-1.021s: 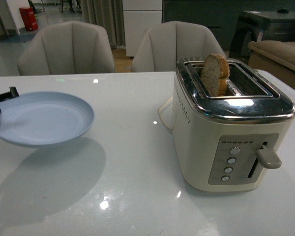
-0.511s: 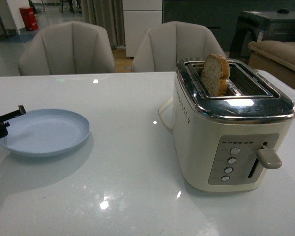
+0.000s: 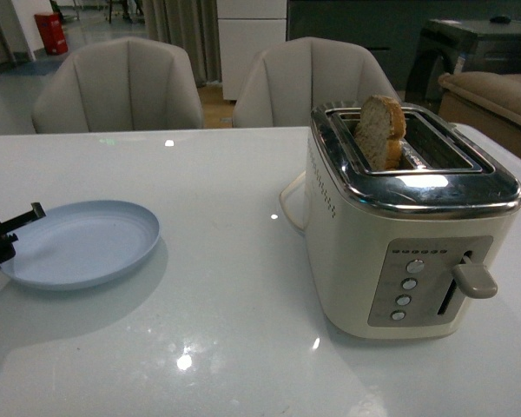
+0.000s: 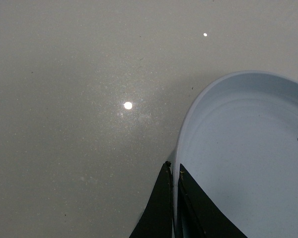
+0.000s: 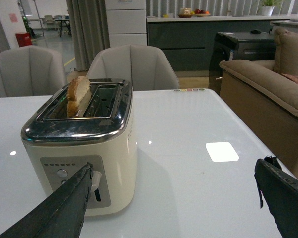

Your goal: Left arm holds plate, right arm toasts bread

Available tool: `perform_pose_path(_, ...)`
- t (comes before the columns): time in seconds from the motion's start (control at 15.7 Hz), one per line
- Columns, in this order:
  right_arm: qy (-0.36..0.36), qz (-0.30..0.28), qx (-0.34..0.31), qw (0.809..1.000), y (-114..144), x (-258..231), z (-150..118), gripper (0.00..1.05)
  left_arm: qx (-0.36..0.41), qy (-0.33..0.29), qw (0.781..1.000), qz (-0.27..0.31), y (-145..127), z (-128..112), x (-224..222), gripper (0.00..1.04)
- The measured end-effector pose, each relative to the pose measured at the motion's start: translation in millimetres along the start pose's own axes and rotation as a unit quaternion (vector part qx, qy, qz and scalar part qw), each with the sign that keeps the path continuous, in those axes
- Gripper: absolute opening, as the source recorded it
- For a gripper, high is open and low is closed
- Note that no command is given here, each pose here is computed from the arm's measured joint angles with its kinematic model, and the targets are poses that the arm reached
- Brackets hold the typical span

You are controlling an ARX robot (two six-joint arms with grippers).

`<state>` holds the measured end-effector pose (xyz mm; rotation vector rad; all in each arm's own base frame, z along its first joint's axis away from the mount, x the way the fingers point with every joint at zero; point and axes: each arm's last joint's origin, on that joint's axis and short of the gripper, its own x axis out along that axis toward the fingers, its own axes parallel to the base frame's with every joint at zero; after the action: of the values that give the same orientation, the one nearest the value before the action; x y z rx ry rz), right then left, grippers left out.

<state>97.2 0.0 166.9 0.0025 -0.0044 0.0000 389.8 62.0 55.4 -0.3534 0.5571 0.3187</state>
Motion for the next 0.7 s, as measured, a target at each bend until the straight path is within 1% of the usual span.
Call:
perform_pose_path(0.26,0.0,0.0,0.0,1.0,0.0,0.0,0.0,0.98,0.003,0.0,1.0,-0.001,1.9,-5.1,-2.2,0.02)
perform_pose_path(0.32,0.0,0.0,0.0,1.0,0.0,0.0,0.0,0.98,0.005,0.003,1.0,-0.002,2.4,-6.6,-2.7,0.04)
perform_pose_path(0.38,0.0,0.0,0.0,1.0,0.0,0.0,0.0,0.98,0.015,0.008,1.0,-0.001,3.4,-9.4,-3.6,0.17)
perform_pose_path(0.51,0.0,0.0,0.0,1.0,0.0,0.0,0.0,0.98,0.025,0.013,1.0,-0.004,4.6,-13.4,-5.2,0.39)
perform_pose_path(0.64,0.0,0.0,0.0,1.0,0.0,0.0,0.0,0.98,0.031,0.013,0.999,-0.009,4.2,-12.4,-7.2,0.6)
perform_pose_path(0.7,0.0,0.0,0.0,1.0,0.0,0.0,0.0,0.98,0.031,0.011,0.999,-0.013,3.0,-9.0,-10.7,0.73)
